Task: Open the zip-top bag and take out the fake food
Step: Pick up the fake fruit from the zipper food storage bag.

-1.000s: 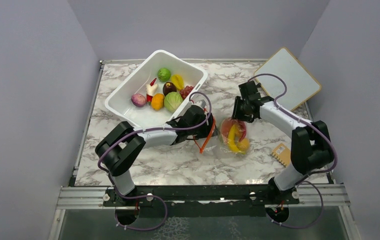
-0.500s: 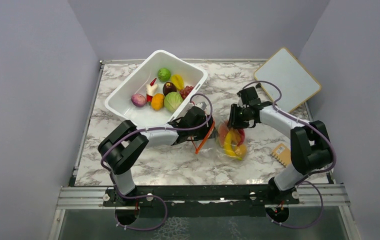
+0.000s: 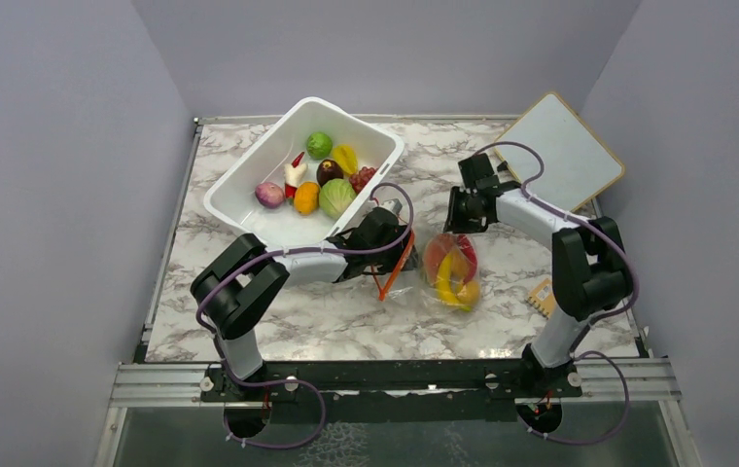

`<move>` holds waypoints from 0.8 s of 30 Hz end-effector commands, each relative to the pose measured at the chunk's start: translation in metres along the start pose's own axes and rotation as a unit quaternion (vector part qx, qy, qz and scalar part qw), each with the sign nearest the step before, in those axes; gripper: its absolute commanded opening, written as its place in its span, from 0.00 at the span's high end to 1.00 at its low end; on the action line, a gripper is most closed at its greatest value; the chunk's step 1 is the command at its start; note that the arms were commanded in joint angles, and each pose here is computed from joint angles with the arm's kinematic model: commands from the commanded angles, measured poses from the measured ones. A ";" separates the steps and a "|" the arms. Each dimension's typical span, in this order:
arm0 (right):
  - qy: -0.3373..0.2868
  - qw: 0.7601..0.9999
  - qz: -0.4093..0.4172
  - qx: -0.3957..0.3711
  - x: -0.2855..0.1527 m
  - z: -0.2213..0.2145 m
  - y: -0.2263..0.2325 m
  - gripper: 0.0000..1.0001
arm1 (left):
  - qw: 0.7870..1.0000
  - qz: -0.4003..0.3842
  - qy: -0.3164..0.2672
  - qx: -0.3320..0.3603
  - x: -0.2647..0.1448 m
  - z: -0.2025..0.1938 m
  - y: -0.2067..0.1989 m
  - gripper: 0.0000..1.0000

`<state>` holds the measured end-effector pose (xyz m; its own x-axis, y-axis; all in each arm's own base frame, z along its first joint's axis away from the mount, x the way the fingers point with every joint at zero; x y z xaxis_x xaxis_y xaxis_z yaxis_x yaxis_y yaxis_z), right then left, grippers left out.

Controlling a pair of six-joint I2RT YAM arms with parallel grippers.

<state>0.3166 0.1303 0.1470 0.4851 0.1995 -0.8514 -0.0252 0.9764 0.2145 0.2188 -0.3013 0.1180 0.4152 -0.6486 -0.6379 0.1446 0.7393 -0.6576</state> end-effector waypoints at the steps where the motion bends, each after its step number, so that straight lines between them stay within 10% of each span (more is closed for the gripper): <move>1: 0.057 0.998 0.024 0.003 0.019 -0.018 -0.003 0.72 | 1.000 -0.005 0.010 0.009 -0.003 -0.003 -0.001 0.48; 14: 0.065 0.987 0.146 -0.018 0.000 -0.027 0.010 0.75 | 1.000 0.002 0.023 0.000 0.001 -0.009 0.005 0.38; 24: 0.000 0.996 0.089 0.001 -0.029 -0.018 0.005 0.75 | 0.999 0.026 0.026 -0.008 -0.001 -0.015 0.014 0.43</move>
<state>0.2896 0.1370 0.1286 0.3359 0.4285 -0.8388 -0.1308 0.9031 0.4090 0.2117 -0.2950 0.1087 0.3857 -0.6340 -0.6703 0.1237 0.7555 -0.6434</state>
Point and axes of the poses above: each gripper's point midway between its finger pads, its own x axis out along the fingers, its own y axis along the line the jaws close on, z = x × y, the point moved 10 cm from there along -x, back along the fingers, and after that the axes turned 4 degrees about -x, right-handed, at the moved point
